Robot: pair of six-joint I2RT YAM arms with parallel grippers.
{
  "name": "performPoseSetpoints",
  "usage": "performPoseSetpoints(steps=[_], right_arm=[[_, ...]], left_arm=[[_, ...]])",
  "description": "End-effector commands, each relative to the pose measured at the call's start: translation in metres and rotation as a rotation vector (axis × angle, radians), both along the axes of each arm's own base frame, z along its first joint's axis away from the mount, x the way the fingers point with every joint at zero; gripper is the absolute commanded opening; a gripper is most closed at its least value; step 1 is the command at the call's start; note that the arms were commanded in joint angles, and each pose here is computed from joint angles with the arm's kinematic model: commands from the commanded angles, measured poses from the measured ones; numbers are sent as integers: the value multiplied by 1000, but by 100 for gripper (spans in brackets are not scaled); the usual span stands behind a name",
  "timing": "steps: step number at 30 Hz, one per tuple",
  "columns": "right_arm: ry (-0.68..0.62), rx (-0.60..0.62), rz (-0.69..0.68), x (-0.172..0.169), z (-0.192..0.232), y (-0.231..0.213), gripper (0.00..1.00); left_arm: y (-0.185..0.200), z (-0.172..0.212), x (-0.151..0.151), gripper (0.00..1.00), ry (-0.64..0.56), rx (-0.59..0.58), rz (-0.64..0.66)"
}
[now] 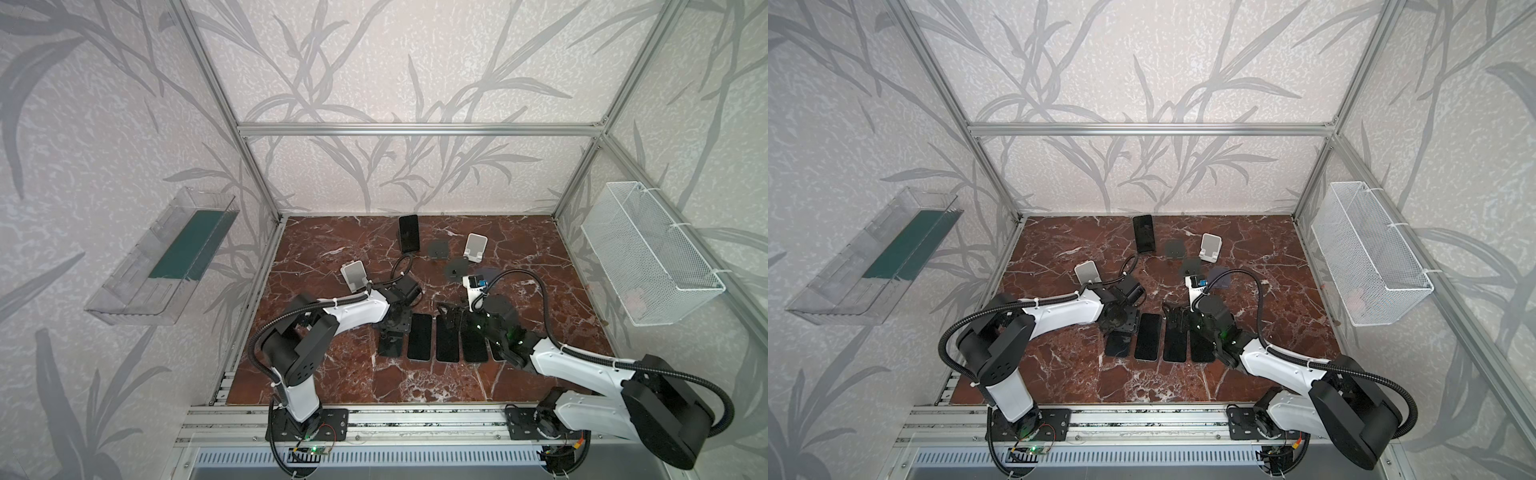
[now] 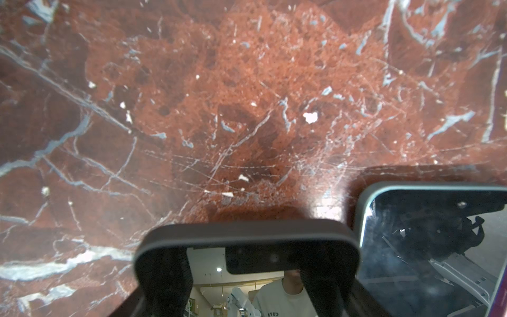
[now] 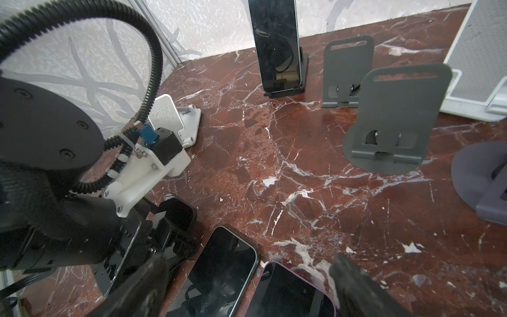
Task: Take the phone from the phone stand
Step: 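Open the left gripper to release the phone at the row's end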
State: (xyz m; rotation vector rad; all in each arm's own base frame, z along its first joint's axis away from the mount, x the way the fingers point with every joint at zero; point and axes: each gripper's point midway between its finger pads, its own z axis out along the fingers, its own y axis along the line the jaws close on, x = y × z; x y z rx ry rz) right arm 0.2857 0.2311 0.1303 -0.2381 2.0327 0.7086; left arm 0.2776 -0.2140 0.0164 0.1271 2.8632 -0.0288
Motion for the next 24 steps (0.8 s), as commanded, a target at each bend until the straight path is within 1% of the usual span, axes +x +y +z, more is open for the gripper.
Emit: performPoseSetpoints(steps=[1, 9, 24], right_arm=[[-11, -4, 4, 4, 7, 4, 93], [-15, -34, -15, 7, 7, 0, 93], [-20, -39, -27, 7, 8, -3, 93]], left_arm=[[12, -12, -8, 70, 31, 75, 20], [16, -13, -15, 74, 49, 126, 14], [7, -13, -17, 77, 60, 84, 14]])
